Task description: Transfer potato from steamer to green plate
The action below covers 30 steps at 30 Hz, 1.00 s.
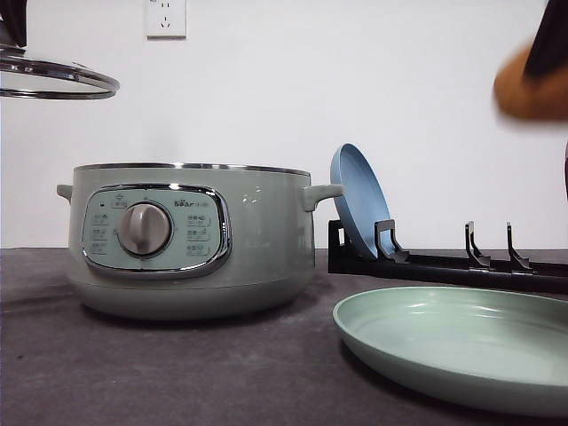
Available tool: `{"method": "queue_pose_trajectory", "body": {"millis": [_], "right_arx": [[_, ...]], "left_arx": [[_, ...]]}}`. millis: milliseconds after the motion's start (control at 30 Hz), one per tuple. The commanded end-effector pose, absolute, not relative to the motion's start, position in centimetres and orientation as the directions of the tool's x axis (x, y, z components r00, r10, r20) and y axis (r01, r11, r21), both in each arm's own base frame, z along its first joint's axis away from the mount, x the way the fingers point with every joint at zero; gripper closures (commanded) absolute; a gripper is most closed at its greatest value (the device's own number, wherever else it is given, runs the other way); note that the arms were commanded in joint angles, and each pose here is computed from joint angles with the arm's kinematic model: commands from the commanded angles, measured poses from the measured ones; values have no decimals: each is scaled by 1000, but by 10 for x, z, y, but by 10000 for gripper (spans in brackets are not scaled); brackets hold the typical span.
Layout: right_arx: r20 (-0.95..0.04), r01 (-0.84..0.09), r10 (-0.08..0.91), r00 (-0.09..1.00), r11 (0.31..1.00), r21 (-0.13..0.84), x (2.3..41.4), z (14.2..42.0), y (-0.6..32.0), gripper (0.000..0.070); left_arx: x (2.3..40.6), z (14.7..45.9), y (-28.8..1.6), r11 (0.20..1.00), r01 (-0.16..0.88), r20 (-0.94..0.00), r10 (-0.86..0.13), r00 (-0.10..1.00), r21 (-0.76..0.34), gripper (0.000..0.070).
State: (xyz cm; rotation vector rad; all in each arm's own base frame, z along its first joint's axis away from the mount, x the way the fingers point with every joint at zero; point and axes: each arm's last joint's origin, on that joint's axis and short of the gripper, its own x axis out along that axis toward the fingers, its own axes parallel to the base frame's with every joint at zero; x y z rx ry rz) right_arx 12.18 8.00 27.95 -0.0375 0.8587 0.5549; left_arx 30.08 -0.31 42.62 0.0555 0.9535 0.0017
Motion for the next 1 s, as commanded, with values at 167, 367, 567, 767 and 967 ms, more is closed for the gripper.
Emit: {"method": "queue_pose_trajectory", "body": {"millis": [167,367,567,767,967], "right_arx": [[-754,-415,412,511,887,204,150,231,95,435],[-784,-401,401,474,891,213,175,207,106,435],[-813,-402,406,418,885,235,192,185,116,435],[-838,-399,388,384,888,228,197,172,120,435],[-840,-398,386,381,889,228,198,172,120,422]], "left_arx": [[303,433,-4,999,27,-785,15,619,40,690],[304,434,-6,999,32,-783,10,623,39,690],[304,434,-6,999,32,-781,10,624,39,690],[304,434,-6,999,33,-781,10,624,39,690],[304,434,-6,999,33,-782,10,624,39,690]]}}
